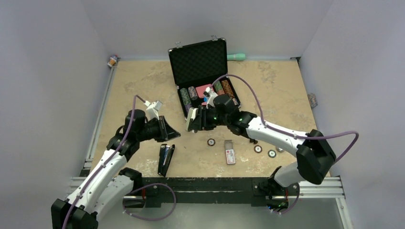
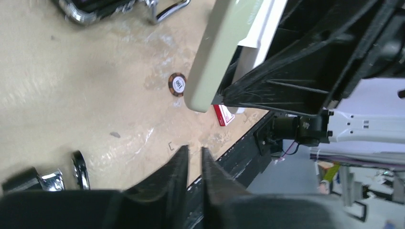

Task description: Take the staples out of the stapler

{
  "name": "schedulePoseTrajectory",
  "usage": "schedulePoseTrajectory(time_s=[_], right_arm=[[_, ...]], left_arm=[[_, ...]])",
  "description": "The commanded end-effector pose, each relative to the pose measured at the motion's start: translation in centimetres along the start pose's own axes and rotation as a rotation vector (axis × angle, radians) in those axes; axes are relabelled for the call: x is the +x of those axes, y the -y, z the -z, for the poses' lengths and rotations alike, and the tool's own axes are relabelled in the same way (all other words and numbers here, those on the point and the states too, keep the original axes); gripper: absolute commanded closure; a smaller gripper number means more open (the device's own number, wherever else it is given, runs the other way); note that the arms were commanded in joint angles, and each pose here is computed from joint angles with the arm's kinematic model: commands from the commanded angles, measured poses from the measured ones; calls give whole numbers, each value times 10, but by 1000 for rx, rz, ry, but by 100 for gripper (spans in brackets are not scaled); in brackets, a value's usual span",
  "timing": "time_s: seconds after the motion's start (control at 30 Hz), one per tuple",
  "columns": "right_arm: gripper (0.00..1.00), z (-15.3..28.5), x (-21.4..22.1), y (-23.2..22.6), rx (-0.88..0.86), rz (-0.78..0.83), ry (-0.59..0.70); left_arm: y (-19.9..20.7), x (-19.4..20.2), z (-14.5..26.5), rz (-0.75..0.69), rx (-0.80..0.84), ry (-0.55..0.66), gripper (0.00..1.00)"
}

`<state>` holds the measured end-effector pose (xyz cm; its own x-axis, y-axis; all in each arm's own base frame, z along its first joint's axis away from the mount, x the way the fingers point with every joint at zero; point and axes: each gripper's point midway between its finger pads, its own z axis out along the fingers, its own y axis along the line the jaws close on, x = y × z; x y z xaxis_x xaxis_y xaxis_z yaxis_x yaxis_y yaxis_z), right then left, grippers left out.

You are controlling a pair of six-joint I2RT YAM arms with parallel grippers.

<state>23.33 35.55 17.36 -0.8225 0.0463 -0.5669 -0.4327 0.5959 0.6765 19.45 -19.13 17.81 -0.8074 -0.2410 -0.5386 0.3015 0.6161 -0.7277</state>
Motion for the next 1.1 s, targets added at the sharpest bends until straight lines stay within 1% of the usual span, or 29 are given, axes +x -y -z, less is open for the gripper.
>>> schedulePoseTrajectory(time_s=[0.0,0.03,0.17,0.27,0.43,0.67,0.87,1.07], right_arm=[[100,-9,9,16,116,-85,-59],[100,-14,14,21,135,-99,-83],[100,-29,35,36,226,-120,-187],[100,-34,44,36,253,-111,-222],[100,-32,45,30,230,-135,-212],[100,-28,43,21,205,-135,-202],[100,-26,46,22,209,-134,-206],[100,-24,42,18,200,-125,-193]], left_arm=[[-20,19,-5,66,-65,-1,95],[-24,23,-6,80,-81,1,100],[-33,31,-10,115,-115,6,100],[-32,30,-12,121,-118,19,100],[-37,32,-20,147,-127,21,100],[-30,38,-42,182,-87,2,100],[-17,41,-53,162,-64,-15,100],[-18,47,-57,155,-81,-21,100]])
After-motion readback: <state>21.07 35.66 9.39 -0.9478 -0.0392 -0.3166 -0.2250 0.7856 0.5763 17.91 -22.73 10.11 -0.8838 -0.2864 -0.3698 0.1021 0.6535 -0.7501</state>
